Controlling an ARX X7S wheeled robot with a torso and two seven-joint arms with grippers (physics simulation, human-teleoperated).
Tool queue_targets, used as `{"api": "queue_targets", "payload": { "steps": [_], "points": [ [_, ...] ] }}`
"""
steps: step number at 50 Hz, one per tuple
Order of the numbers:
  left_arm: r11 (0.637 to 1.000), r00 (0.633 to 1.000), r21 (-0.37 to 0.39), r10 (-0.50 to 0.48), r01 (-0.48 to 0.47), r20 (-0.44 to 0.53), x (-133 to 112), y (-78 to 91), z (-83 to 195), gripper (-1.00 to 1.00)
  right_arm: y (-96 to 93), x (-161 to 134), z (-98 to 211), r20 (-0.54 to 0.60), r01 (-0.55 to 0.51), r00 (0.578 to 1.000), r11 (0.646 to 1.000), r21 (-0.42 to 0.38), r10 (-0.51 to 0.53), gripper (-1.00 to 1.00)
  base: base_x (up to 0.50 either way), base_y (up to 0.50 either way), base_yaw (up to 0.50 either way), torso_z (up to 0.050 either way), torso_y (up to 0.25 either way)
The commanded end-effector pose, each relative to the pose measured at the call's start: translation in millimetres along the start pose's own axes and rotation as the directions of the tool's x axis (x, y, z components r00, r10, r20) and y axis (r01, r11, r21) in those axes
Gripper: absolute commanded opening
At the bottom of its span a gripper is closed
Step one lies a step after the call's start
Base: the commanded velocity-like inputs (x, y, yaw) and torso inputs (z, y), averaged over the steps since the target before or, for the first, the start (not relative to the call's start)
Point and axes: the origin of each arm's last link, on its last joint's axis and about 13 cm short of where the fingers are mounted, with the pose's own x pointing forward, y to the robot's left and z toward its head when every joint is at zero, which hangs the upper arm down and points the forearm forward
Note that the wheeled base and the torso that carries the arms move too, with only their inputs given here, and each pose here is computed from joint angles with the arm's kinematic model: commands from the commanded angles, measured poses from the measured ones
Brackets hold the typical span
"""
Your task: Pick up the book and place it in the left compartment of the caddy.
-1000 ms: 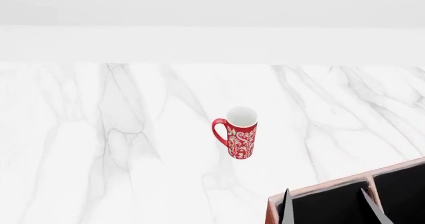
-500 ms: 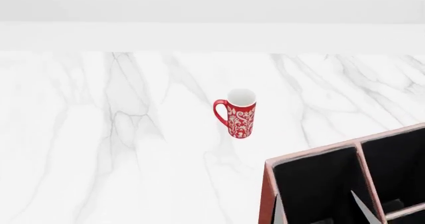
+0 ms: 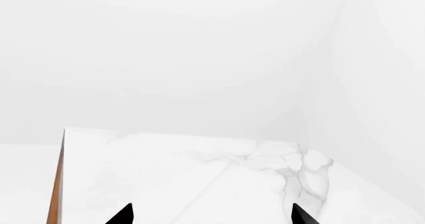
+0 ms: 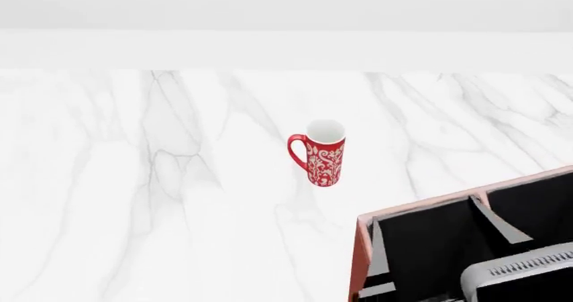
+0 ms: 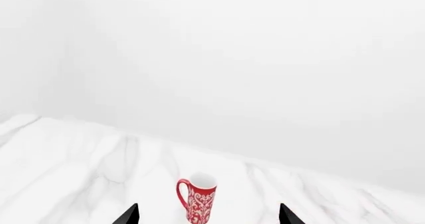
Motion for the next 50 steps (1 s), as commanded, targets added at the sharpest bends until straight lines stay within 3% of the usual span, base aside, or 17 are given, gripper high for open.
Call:
{"api": "queue_targets", "payload": {
  "steps": [1, 12, 15, 16, 19, 23, 25, 27, 29, 50],
  "points": [
    [0.995, 0.995, 0.020, -0.102, 0.102, 0.007, -5.7, -1.7, -2.5, 1.00, -30.2, 25.6, 14.4, -0.039, -0.070, 0.997, 0.989, -0.128, 0.065, 1.00, 0.00, 0.00, 0.00, 0.000, 0.000],
    [0.996, 0.996, 0.023, -0.091, 0.090, 0.008, -6.1, -0.5, -2.9, 1.00, -47.2, 44.6, 26.9, -0.008, -0.013, 1.000, 0.982, -0.187, 0.011, 1.00, 0.00, 0.00, 0.00, 0.000, 0.000],
    [0.996, 0.996, 0.022, -0.088, 0.088, 0.008, -6.2, -0.3, -2.8, 1.00, -48.8, 46.8, 26.3, -0.021, -0.025, 1.000, 0.984, -0.174, 0.022, 1.00, 0.00, 0.00, 0.00, 0.000, 0.000],
    [0.996, 0.996, 0.021, -0.087, 0.087, 0.008, -6.2, -0.3, -2.7, 1.00, -48.9, 47.8, 24.7, -0.046, -0.038, 0.998, 0.991, -0.131, 0.032, 1.00, 0.00, 0.00, 0.00, 0.000, 0.000],
    [0.996, 0.996, 0.022, -0.089, 0.089, 0.008, -6.2, -0.5, -2.9, 1.00, -47.6, 49.7, 18.2, -0.038, -0.050, 0.998, 0.986, -0.159, 0.044, 1.00, 0.00, 0.00, 0.00, 0.000, 0.000],
    [0.996, 0.996, 0.021, -0.086, 0.086, 0.010, -6.5, 0.1, -2.4, 1.00, -47.1, 54.7, 15.7, -0.055, -0.138, 0.990, 0.982, -0.132, 0.132, 1.00, 0.00, 0.00, 0.00, 0.000, 0.000],
    [0.996, 0.996, 0.021, -0.084, 0.084, 0.009, -6.5, 0.2, -2.5, 1.00, -46.9, 56.2, 15.7, -0.049, -0.189, 0.982, 0.969, -0.158, 0.184, 1.00, 0.00, 0.00, 0.00, 0.000, 0.000],
    [0.996, 0.996, 0.022, -0.085, 0.084, 0.009, -6.4, 0.0, -2.5, 1.00, -46.4, 56.8, 16.0, -0.064, -0.252, 0.967, 0.960, -0.117, 0.246, 1.00, 0.00, 0.00, 0.00, 0.000, 0.000],
    [0.996, 0.996, 0.022, -0.084, 0.084, 0.009, -6.4, 0.1, -2.4, 1.00, -46.5, 57.7, 14.6, -0.079, -0.307, 0.951, 0.943, -0.128, 0.299, 1.00, 0.00, 0.00, 0.00, 0.000, 0.000],
    [0.997, 0.997, 0.021, -0.080, 0.080, 0.008, -5.8, 0.3, -3.0, 1.00, -43.9, 55.2, 11.5, -0.124, -0.400, 0.912, 0.916, -0.044, 0.392, 1.00, 0.00, 0.00, 0.00, 0.000, 0.000]
  ]
}}
